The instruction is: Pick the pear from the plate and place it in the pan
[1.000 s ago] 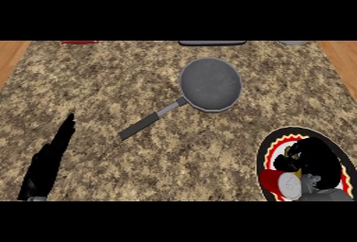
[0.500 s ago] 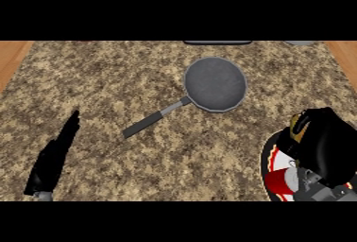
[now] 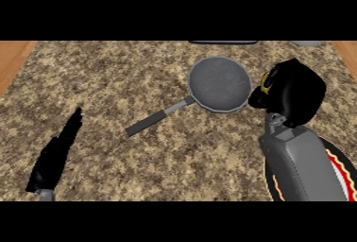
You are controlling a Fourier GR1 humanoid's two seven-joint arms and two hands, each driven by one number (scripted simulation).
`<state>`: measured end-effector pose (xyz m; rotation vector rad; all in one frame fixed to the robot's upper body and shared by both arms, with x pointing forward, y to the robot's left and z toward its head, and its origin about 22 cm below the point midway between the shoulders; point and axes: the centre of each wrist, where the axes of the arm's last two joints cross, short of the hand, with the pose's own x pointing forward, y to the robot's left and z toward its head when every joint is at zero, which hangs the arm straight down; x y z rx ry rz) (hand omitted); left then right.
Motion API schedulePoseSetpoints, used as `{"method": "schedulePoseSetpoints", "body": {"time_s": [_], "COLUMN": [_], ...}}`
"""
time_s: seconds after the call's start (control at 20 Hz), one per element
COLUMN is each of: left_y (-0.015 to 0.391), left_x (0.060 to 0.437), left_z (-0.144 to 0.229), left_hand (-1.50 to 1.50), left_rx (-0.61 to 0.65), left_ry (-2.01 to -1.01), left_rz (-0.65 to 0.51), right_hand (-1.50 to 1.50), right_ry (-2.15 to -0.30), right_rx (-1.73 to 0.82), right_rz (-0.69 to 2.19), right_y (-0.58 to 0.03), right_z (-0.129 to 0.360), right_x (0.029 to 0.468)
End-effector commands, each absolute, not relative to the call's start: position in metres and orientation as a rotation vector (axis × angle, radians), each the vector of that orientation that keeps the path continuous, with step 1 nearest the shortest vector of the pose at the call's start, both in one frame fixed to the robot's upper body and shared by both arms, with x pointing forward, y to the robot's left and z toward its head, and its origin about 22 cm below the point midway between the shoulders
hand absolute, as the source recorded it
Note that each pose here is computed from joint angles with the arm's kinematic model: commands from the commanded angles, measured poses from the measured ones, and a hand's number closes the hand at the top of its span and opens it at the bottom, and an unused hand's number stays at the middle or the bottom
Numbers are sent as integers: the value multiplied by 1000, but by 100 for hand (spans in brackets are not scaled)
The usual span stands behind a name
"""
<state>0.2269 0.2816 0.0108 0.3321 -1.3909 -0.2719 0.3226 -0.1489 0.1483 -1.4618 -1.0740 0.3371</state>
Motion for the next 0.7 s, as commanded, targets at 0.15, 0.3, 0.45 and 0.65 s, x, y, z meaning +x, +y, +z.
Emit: {"method": "schedulePoseSetpoints", "body": {"time_s": [0.15, 0.3, 0.45, 0.65], "left_y": [277, 277, 265, 271], "left_x": [233, 241, 226, 240], "left_z": [11, 16, 10, 23], "left_hand": [0, 0, 0, 0], "left_rx": [308, 313, 291, 299], "left_ry": [-1392, -1430, -1406, -1409], "left_rz": [-298, -297, -295, -313], "right_hand": [150, 150, 150, 150], "right_ry": [-1057, -1037, -992, -926], "right_rx": [-1312, -1257, -1231, -1199], "right_rz": [165, 191, 223, 313], "right_y": [-157, -149, -158, -162], "right_z": [132, 111, 103, 71], "right_x": [391, 410, 430, 437]}}
